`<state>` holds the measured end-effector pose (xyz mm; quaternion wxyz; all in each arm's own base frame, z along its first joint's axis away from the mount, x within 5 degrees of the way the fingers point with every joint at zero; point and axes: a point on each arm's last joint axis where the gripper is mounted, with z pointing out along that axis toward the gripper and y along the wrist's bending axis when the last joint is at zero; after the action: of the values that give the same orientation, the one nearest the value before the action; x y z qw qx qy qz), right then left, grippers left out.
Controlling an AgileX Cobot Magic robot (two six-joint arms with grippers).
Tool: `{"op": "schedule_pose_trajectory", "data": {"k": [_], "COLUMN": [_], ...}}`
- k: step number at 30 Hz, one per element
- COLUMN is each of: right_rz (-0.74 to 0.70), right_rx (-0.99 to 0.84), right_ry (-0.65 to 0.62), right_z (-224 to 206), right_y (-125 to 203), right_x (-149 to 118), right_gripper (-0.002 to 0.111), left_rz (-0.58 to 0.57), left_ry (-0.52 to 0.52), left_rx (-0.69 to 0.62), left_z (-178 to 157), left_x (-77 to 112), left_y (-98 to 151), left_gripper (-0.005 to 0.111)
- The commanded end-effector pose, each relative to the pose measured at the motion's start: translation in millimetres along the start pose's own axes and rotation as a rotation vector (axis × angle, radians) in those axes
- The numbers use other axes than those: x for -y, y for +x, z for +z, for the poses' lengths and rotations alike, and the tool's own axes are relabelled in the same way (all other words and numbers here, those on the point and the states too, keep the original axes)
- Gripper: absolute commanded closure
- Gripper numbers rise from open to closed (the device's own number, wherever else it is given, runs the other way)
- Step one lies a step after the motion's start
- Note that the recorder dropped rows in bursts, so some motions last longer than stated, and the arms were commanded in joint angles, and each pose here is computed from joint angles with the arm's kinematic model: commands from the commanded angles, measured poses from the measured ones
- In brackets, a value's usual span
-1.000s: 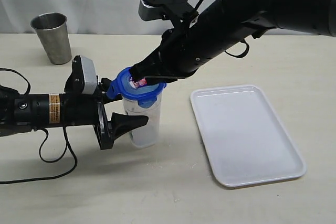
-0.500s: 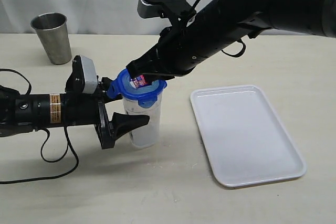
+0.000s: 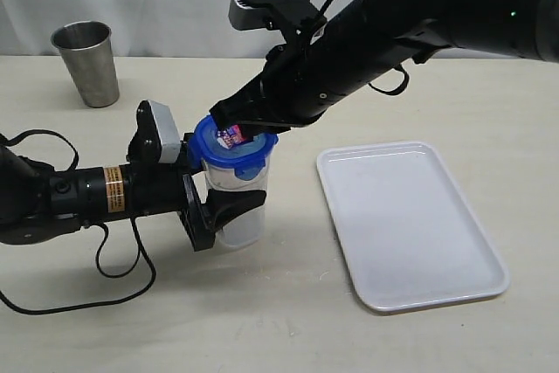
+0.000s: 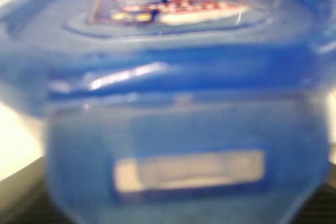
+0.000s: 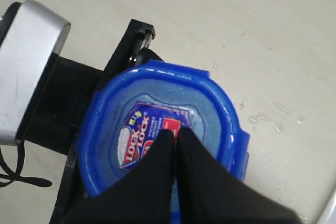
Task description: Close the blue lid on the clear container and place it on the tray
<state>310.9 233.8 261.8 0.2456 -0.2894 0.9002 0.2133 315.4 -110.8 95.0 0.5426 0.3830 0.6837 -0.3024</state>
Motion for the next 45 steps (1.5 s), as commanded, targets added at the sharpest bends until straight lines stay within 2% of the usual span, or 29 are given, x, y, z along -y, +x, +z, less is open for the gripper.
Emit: {"op": "schedule_pose_trajectory", "data": {"k": [1,4,7,9,12,14,16,20,24,26,28,32,36,45], "right_rz": [-0.013,-0.031,-0.076,-0.102,-0.172,-0.206,-0.196,-0.180,-0.186,-0.244,-0.293,-0.313,-0.289,-0.300], "right_rx": [-0.075,-0.060,-0.048,-0.037,-0.017,-0.004,0.013,0.011,-0.065,-0.089,-0.092,-0.090,-0.118,-0.183], "right_ry": [-0.002,-0.009,-0.027,-0.039,-0.058,-0.023,0.067,0.194,0.188,0.118,0.068,0.149,0.261,0.358], "right_z": [4.5,-3.4,-15.7,-23.4,-30.7,-32.0,-32.9,-34.8,-34.8,-33.4,-32.0,-24.8,-16.7,-8.9], "right_y": [6.9,1.1,-6.6,-12.5,-18.4,-21.9,-24.6,-25.4,-18.5,-15.3,-13.4,-13.9,-12.8,-8.3], "right_x": [0.7,-2.4,-7.6,-15.0,-37.5,-51.7,-57.0,-53.5,-53.7,-63.3,-73.8,-70.0,-57.8,-47.0], "right_gripper": [0.104,0.104,0.101,0.094,0.077,0.071,0.070,0.070,0.070,0.071,0.077,0.105,0.104,0.104], "left_rz": [-0.004,-0.004,-0.002,-0.002,-0.001,0.003,0.015,0.015,0.010,0.037,0.053,0.070,0.081,0.086], "left_ry": [-0.026,-0.025,-0.021,-0.021,-0.019,-0.011,0.010,0.003,-0.011,-0.006,0.007,0.060,0.092,0.091], "left_rx": [0.004,0.001,0.000,0.000,-0.001,-0.003,-0.013,-0.032,-0.056,-0.068,-0.070,-0.073,-0.066,-0.066], "left_z": [1.5,1.5,1.5,1.5,1.5,1.5,1.4,0.2,-3.2,-4.9,-5.9,-7.6,-9.4,-11.5], "left_x": [-2.4,-2.3,-1.9,-1.9,-1.8,-1.0,0.9,0.2,-1.0,-0.3,1.0,6.0,9.4,10.0], "left_y": [0.0,0.3,0.4,0.4,0.4,0.6,1.0,-2.7,-13.5,-18.7,-21.8,-26.6,-32.4,-38.9], "left_gripper": [0.063,0.080,0.084,0.084,0.086,0.097,0.107,0.107,0.107,0.107,0.107,0.107,0.107,0.107]}}
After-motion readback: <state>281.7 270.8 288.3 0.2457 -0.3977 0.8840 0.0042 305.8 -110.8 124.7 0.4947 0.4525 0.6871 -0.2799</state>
